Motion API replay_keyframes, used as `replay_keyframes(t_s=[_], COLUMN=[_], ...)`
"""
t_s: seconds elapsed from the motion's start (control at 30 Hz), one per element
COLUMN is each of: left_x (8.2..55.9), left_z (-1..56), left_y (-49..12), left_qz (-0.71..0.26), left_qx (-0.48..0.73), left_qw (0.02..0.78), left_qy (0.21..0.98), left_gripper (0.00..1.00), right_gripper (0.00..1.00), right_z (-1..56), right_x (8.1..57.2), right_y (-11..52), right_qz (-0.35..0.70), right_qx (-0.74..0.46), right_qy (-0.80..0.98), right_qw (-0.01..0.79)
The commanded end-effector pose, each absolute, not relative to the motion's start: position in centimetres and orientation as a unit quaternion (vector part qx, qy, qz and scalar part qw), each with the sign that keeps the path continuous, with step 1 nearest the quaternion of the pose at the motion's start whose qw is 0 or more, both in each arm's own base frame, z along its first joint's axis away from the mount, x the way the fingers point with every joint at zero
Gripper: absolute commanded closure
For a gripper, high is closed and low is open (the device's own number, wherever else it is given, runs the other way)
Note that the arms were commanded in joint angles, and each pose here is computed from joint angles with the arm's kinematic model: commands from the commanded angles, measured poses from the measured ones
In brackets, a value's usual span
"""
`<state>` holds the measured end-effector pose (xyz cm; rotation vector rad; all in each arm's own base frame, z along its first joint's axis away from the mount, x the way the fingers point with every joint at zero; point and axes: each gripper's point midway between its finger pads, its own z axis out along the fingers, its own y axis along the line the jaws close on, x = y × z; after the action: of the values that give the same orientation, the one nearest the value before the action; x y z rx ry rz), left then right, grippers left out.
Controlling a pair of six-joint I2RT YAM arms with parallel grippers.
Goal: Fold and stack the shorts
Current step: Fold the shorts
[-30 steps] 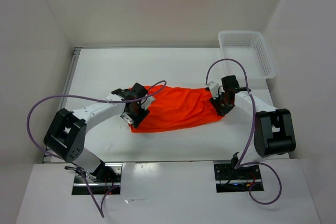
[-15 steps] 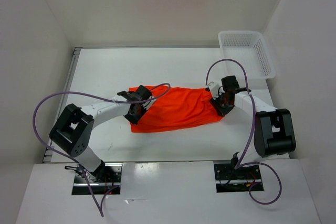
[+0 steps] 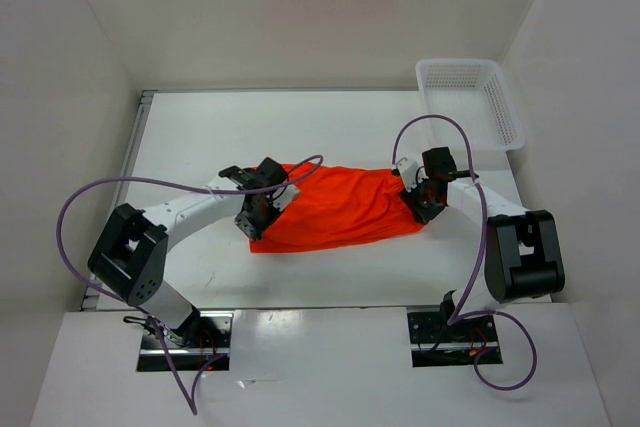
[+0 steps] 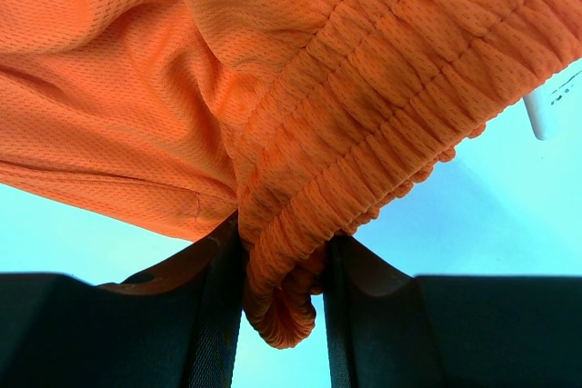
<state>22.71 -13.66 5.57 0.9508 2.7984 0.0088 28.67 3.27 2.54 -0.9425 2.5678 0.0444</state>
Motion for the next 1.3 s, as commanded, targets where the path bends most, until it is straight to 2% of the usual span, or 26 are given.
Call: replay_keyframes(t_s=[0.0,0.1,0.27,0.37,0.4,0.53,0.6,0.77,0.93,1.13,1.27], left_x=[19.7,17.5,16.6,17.7,18.0,19.8,20.9,28.6,36.1,41.2,41.9], left_z=[6.0,5.0,3.9,3.1,3.1,3.7,4.7,9.6,10.1,8.1,6.3], left_y=[-14.6,-14.2,-12.8,-12.2,-12.1,-12.1,-12.5,-11.8,-9.0,-10.1,-10.8], left_qz=[-0.033,-0.032,-0.008,0.021,0.027,0.032,0.007,-0.074,-0.103,-0.121,-0.137], left_qx=[0.344,0.359,0.358,0.358,0.358,0.342,0.321,0.212,0.136,0.136,0.138], left_qw=[0.055,0.019,-0.003,0.012,0.019,0.045,0.062,0.156,0.215,0.217,0.200], left_qy=[0.937,0.933,0.934,0.933,0.933,0.938,0.945,0.962,0.962,0.959,0.960], left_gripper=[0.97,0.97,0.95,0.79,0.68,0.50,0.48,0.46,0.46,0.46,0.45], right_gripper=[1.00,1.00,1.00,1.00,1.00,1.00,1.00,1.00,1.00,1.00,1.00], right_z=[3.3,3.6,3.6,3.6,3.6,3.6,3.6,3.6,3.9,3.6,3.3], right_x=[28.9,29.2,29.2,29.2,29.2,29.2,29.2,29.2,29.3,29.0,28.7], right_y=[3.2,3.2,3.2,3.2,3.2,3.0,3.0,3.0,3.0,2.9,2.7], right_qz=[0.003,0.000,0.000,0.000,0.000,-0.004,-0.004,-0.005,-0.007,-0.007,-0.010], right_qx=[-0.338,-0.338,-0.338,-0.338,-0.338,-0.337,-0.337,-0.341,-0.346,-0.350,-0.349], right_qy=[0.916,0.914,0.914,0.914,0.914,0.914,0.914,0.913,0.910,0.909,0.911], right_qw=[0.217,0.226,0.226,0.226,0.226,0.225,0.225,0.225,0.229,0.225,0.219])
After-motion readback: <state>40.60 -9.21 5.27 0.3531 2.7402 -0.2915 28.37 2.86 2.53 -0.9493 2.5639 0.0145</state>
